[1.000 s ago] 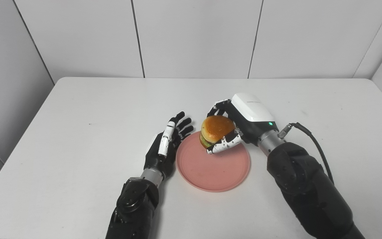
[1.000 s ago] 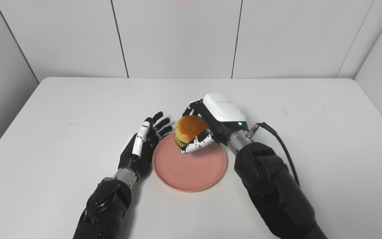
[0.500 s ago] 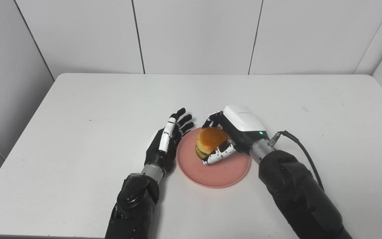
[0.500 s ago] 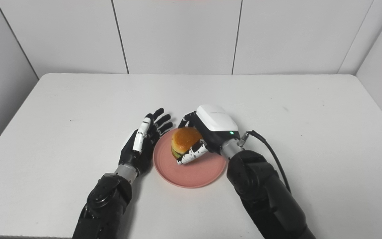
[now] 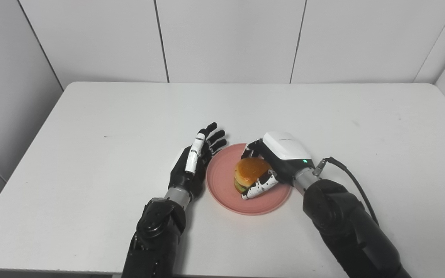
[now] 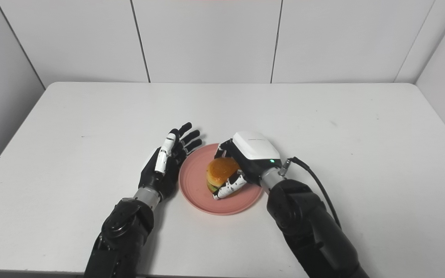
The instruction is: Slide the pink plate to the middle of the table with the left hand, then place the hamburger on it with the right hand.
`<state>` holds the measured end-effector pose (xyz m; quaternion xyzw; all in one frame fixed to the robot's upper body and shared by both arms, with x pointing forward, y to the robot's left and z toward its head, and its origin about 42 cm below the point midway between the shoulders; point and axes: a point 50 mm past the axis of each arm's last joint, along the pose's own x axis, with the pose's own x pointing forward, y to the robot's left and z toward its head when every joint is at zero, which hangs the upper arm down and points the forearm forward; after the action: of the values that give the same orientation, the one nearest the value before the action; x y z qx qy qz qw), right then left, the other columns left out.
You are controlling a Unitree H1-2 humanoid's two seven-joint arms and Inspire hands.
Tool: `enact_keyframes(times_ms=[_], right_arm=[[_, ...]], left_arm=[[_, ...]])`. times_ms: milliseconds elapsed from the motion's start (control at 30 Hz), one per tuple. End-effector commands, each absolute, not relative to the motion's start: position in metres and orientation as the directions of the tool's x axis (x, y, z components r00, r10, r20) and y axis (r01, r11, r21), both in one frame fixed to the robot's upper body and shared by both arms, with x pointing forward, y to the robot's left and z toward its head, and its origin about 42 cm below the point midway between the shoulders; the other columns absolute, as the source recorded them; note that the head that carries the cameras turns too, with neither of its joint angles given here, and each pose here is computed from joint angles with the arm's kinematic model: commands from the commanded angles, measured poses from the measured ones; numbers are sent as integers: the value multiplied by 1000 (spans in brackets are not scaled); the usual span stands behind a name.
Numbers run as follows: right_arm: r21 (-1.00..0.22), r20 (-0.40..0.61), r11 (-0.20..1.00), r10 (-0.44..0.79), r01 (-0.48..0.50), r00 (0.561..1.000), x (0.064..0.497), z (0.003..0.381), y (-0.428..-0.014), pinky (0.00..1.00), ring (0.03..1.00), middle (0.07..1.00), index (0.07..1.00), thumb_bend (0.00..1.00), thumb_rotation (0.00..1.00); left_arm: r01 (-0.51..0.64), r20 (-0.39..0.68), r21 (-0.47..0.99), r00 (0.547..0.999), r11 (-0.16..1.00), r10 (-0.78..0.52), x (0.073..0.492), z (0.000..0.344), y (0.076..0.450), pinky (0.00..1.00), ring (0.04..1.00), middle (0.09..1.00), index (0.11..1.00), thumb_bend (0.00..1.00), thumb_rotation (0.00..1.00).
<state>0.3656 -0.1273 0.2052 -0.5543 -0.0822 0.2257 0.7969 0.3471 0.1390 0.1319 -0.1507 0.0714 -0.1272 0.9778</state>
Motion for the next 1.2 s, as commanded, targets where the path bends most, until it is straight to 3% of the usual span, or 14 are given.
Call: enact_keyframes(times_ms=[0, 100, 200, 233, 367, 500, 733, 1067, 1167], right_arm=[[-937, -52, 278, 484, -210, 874, 369, 220, -123, 178, 267, 368, 484, 514, 148], [-947, -60, 251, 481, -202, 875, 368, 221, -122, 194, 284, 387, 485, 515, 154], [-958, -61, 218, 483, -187, 874, 368, 224, -122, 287, 403, 518, 491, 515, 164], [-959, -60, 215, 484, -185, 873, 368, 224, -122, 329, 459, 582, 611, 634, 302], [-961, -72, 200, 482, -190, 873, 368, 227, -123, 470, 624, 734, 808, 780, 461], [-959, -63, 211, 494, -190, 867, 368, 229, -126, 576, 736, 848, 910, 872, 592], [-954, -17, 245, 530, -173, 848, 368, 236, -133, 659, 839, 948, 997, 996, 726], [-949, 5, 264, 556, -171, 831, 361, 257, -141, 756, 893, 974, 1000, 1000, 769], [-937, 23, 304, 553, -175, 833, 358, 262, -144, 735, 878, 958, 1000, 1000, 766]], left_arm=[[241, -94, -296, 956, 924, -280, 353, 140, 137, 891, 895, 901, 908, 383, 1000], [242, -94, -297, 955, 924, -280, 353, 140, 137, 895, 898, 903, 910, 382, 1000], [241, -94, -296, 956, 924, -279, 353, 140, 137, 896, 894, 901, 907, 387, 1000], [241, -94, -296, 955, 924, -280, 353, 140, 137, 898, 893, 901, 907, 388, 1000], [243, -94, -292, 955, 925, -281, 354, 141, 137, 908, 894, 899, 905, 393, 1000], [246, -94, -288, 954, 926, -283, 354, 142, 136, 905, 902, 909, 918, 391, 1000], [246, -92, -293, 955, 924, -283, 354, 143, 136, 888, 899, 905, 924, 388, 1000], [236, -96, -283, 957, 930, -273, 354, 143, 137, 881, 892, 900, 912, 394, 1000], [230, -96, -294, 959, 928, -268, 353, 145, 137, 884, 889, 899, 909, 396, 1000]])
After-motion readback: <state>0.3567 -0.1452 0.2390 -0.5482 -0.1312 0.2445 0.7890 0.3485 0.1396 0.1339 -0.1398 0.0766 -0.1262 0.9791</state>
